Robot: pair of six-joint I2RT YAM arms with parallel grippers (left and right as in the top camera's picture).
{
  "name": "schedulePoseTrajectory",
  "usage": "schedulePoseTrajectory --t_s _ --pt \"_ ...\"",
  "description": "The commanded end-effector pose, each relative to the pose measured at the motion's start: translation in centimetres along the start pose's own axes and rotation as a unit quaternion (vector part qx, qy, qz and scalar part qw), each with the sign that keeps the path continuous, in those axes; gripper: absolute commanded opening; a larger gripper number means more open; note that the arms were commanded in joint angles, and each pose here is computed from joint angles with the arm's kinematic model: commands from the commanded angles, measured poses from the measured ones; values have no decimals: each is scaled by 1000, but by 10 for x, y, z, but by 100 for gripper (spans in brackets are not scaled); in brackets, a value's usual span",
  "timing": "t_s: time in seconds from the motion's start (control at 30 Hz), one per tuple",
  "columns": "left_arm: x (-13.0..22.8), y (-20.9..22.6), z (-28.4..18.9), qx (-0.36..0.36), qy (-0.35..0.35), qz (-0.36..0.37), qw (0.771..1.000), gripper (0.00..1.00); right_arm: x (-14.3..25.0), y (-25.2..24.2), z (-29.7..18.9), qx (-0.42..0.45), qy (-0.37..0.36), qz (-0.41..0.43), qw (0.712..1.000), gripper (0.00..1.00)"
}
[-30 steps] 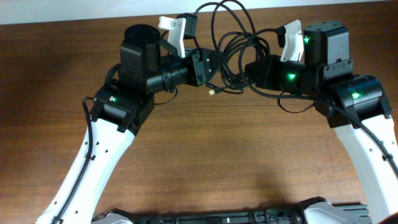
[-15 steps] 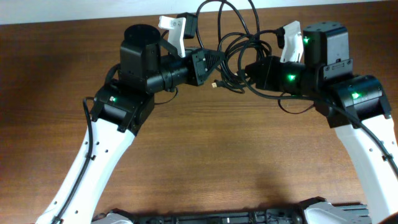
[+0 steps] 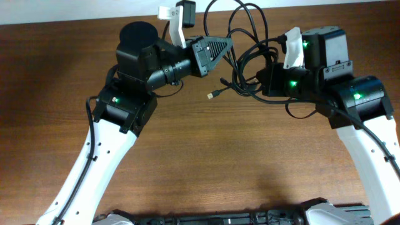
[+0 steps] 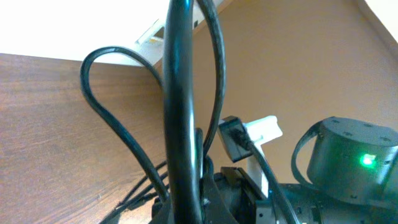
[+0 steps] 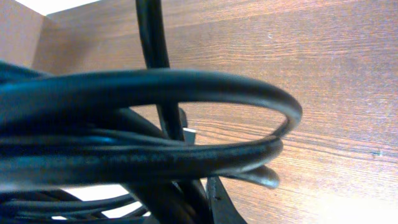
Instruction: Untangle cables
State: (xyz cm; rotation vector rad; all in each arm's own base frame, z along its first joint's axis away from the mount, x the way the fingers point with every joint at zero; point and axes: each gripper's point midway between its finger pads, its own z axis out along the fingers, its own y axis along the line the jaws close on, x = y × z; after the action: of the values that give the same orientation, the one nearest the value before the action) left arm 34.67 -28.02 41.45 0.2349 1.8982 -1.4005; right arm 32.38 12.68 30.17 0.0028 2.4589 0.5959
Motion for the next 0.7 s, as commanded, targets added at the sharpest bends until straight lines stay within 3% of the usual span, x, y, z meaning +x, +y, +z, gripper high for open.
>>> schedulePoseTrajectory --t_s 0.0,0.4,0.43,0.47,0.53,0.67 --pt "-33 -2 -18 -9 -54 13 998 0 5 -12 -1 31 7 -21 999 4" --pt "-86 65 -74 -98 -127 12 987 4 17 -16 -1 37 32 -45 998 4" --pt "-86 72 -78 -108 -125 4 986 23 17 -16 -1 37 32 -46 998 4" --pt "-84 74 -78 -111 -122 1 986 32 17 -16 -1 37 32 -45 998 4" --pt "-79 78 -78 -118 -113 -11 986 61 17 -16 -1 37 32 -45 998 4" --pt "-64 82 -76 -120 -83 -35 989 90 16 -16 -1 37 30 -46 998 4"
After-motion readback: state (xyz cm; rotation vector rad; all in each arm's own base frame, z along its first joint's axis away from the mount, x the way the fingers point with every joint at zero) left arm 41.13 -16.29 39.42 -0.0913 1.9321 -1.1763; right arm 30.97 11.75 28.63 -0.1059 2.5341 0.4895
